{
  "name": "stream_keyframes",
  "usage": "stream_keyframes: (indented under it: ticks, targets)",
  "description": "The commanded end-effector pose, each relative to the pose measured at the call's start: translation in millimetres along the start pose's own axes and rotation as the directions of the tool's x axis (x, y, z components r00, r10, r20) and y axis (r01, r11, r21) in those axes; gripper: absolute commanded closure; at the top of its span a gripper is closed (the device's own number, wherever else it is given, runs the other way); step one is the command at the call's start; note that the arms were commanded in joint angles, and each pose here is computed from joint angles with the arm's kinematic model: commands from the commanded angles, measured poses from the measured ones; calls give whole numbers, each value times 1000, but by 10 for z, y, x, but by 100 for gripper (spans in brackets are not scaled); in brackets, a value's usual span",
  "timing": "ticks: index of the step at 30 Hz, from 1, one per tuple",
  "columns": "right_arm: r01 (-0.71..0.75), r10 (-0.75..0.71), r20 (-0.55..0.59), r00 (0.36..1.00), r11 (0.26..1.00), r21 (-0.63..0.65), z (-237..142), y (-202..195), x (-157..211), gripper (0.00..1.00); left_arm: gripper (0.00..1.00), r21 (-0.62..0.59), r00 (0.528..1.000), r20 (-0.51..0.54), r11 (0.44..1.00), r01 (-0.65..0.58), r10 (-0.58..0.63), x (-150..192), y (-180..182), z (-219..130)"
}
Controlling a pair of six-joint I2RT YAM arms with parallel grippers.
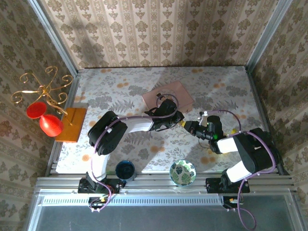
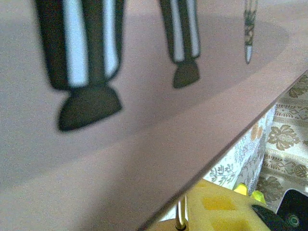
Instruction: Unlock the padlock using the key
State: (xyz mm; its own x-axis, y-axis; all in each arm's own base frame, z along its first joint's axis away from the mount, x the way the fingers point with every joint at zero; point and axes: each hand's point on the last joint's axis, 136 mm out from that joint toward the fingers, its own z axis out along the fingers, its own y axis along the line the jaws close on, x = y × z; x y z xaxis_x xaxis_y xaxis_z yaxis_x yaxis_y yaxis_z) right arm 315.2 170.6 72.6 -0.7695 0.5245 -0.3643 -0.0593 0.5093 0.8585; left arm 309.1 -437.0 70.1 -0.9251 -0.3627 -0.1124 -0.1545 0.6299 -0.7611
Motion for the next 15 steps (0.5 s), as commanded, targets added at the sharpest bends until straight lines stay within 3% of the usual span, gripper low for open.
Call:
stream_keyframes:
  ticks: [1, 6, 12, 15]
  targets:
    - [-43, 44, 24, 999, 998, -53, 49, 115, -82, 93, 100, 76, 995, -91, 996, 39, -32, 168, -200, -66]
    - [-193, 197, 27, 980, 973, -126, 86, 176, -128, 100, 100, 95, 996, -89, 995, 35, -26, 166, -252, -88]
    - [-417, 422, 2, 907, 898, -137, 174, 26, -93, 100, 100, 110, 995, -99, 994, 27, -16, 190, -302, -82]
    - [-459, 463, 0, 886, 878, -134, 193, 13, -96, 100, 100, 119, 995, -99, 993, 23, -12, 181, -330, -87]
